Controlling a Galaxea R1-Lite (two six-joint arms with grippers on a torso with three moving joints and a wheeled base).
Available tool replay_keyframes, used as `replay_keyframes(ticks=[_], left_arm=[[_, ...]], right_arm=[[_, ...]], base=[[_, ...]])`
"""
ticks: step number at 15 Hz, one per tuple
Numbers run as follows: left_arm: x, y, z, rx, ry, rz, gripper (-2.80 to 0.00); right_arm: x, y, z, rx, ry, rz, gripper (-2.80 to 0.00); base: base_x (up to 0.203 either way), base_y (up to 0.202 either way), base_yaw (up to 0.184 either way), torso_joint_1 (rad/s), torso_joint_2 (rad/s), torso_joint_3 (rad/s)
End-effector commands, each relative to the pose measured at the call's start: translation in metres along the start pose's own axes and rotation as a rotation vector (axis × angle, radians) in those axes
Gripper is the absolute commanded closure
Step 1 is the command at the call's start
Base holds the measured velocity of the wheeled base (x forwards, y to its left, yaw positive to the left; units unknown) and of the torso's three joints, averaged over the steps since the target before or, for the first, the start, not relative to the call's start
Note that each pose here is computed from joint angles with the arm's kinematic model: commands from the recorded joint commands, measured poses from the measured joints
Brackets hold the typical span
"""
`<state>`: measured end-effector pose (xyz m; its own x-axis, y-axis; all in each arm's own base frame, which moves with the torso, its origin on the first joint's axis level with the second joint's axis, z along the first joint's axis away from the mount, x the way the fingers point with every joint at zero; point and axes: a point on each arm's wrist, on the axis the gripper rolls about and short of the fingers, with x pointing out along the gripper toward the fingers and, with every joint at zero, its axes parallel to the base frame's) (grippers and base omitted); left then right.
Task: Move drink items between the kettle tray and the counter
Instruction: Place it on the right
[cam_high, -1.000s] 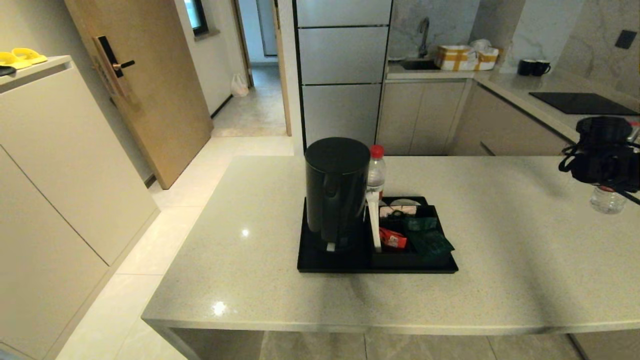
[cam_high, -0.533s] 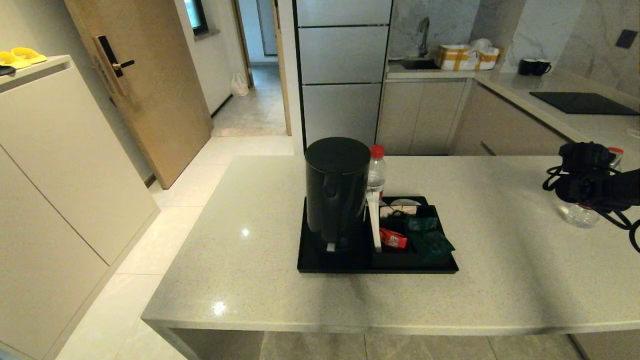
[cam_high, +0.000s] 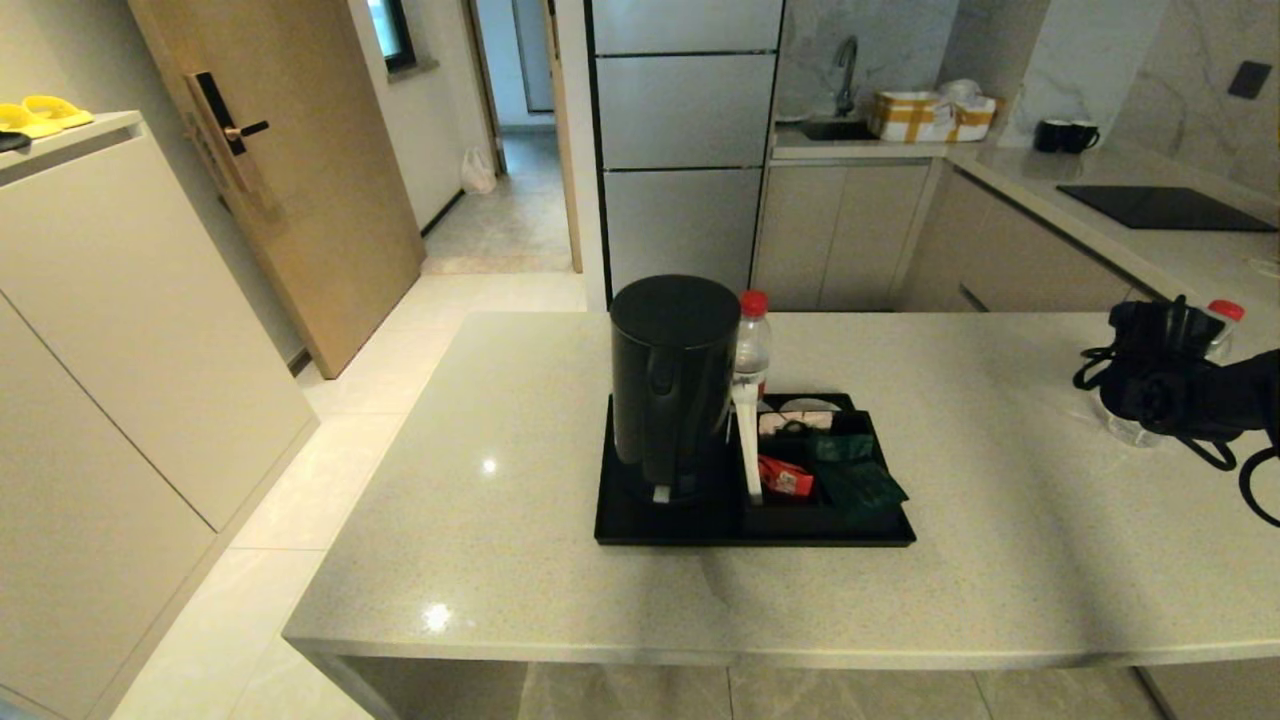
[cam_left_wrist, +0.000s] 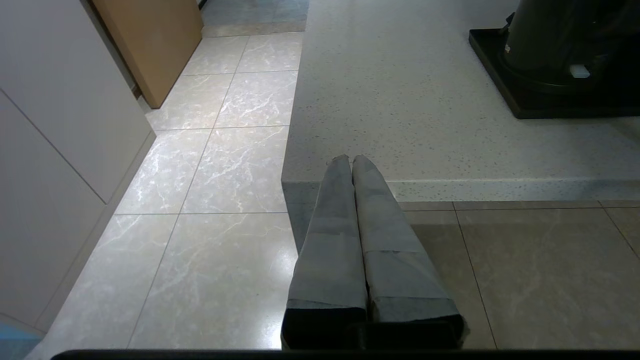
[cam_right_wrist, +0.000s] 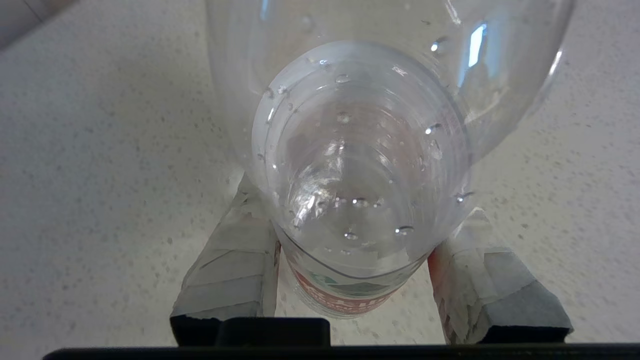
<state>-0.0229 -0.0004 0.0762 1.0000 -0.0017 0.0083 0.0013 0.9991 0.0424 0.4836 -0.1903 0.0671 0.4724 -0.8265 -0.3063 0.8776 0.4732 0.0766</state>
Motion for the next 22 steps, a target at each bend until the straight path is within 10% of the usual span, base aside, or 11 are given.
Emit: replay_keyframes(ticks=[1, 8, 9, 10, 22], left_arm=[[0.0, 0.0, 0.0, 0.001, 0.001, 0.0, 0.0], [0.0, 0.0, 0.0, 0.001, 0.002, 0.0, 0.0], [0.0, 0.0, 0.0, 0.001, 0.001, 0.0, 0.0], [0.0, 0.0, 0.0, 0.001, 0.001, 0.0, 0.0], [0.0, 0.0, 0.0, 0.001, 0.002, 0.0, 0.0]], right_arm=[[0.004, 0.0, -0.012, -0.019, 0.018, -0.009, 0.0], [0.0, 0.0, -0.005, -0.009, 0.005, -0.003, 0.0], [0.001, 0.0, -0.007, -0.018, 0.008, -0.007, -0.45], [0.001, 0.0, -0.008, -0.021, 0.009, -0.008, -2.8], [-0.038, 0.006, 0.002, -0.054, -0.024, 0.102, -2.8]], base=[[0.0, 0.0, 0.0, 0.0, 0.0, 0.0], [0.0, 0.0, 0.0, 0.0, 0.0, 0.0], [0.0, 0.0, 0.0, 0.0, 0.0, 0.0], [0.0, 0.0, 0.0, 0.0, 0.0, 0.0], [0.0, 0.0, 0.0, 0.0, 0.0, 0.0]])
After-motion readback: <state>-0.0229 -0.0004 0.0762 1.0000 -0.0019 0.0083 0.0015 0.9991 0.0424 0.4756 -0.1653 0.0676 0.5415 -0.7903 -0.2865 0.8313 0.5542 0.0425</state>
